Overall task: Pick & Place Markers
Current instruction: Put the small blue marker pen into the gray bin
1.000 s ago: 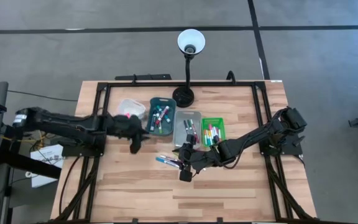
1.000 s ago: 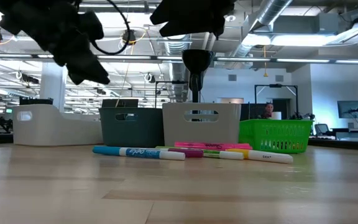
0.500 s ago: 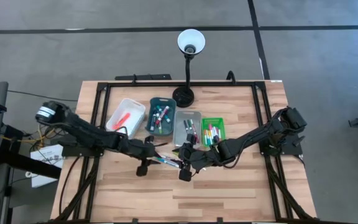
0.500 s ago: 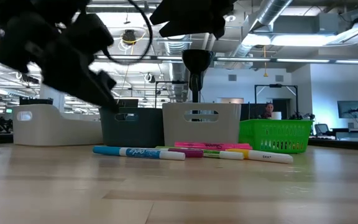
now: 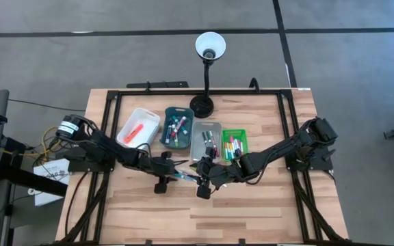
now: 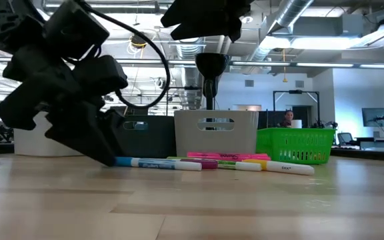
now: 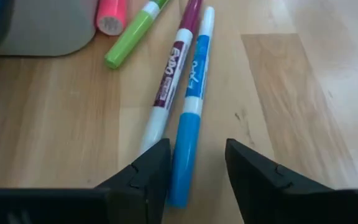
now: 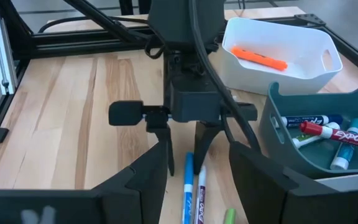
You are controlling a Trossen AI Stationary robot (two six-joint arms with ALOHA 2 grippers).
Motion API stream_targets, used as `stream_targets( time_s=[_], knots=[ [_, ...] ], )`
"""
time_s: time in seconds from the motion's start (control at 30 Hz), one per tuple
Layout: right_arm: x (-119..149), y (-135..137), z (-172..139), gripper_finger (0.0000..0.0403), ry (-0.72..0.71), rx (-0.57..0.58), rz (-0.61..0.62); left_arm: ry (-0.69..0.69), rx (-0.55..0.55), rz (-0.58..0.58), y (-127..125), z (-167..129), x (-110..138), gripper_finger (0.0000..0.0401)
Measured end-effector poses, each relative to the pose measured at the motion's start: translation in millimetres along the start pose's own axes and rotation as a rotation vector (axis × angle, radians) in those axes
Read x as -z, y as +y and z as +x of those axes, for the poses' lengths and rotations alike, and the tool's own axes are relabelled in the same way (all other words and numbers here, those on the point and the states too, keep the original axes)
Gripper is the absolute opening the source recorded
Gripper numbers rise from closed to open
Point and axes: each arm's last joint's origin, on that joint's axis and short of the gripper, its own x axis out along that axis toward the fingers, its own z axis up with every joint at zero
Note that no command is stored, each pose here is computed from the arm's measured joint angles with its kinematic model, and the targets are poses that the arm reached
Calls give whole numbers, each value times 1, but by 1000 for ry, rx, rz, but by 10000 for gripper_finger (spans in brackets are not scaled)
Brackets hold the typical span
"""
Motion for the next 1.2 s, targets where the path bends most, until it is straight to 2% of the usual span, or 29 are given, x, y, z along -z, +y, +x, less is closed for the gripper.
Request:
stream_targets(
  time_s=[0.27,0.37,0.53,0.67,0.8,1.0,1.2],
  knots=[
    [0,0,0,160,1,-1,-1,4,-8,-1,1,3,2,132],
    [0,0,0,163,4,-13,-1,4,-12,-2,1,3,2,100],
    [1,3,0,179,24,-95,-1,2,-14,-5,1,2,1,27],
    [6,2,-1,199,76,-91,-24,-11,20,2,-3,-5,-2,28],
    [16,-1,-2,212,177,-65,-66,-119,50,17,-11,-22,-19,34],
    [25,-12,3,214,232,-39,-21,-260,29,60,-12,-48,-39,31],
    [23,-16,6,211,224,-65,26,-288,24,58,-10,-54,-43,34]
  ],
)
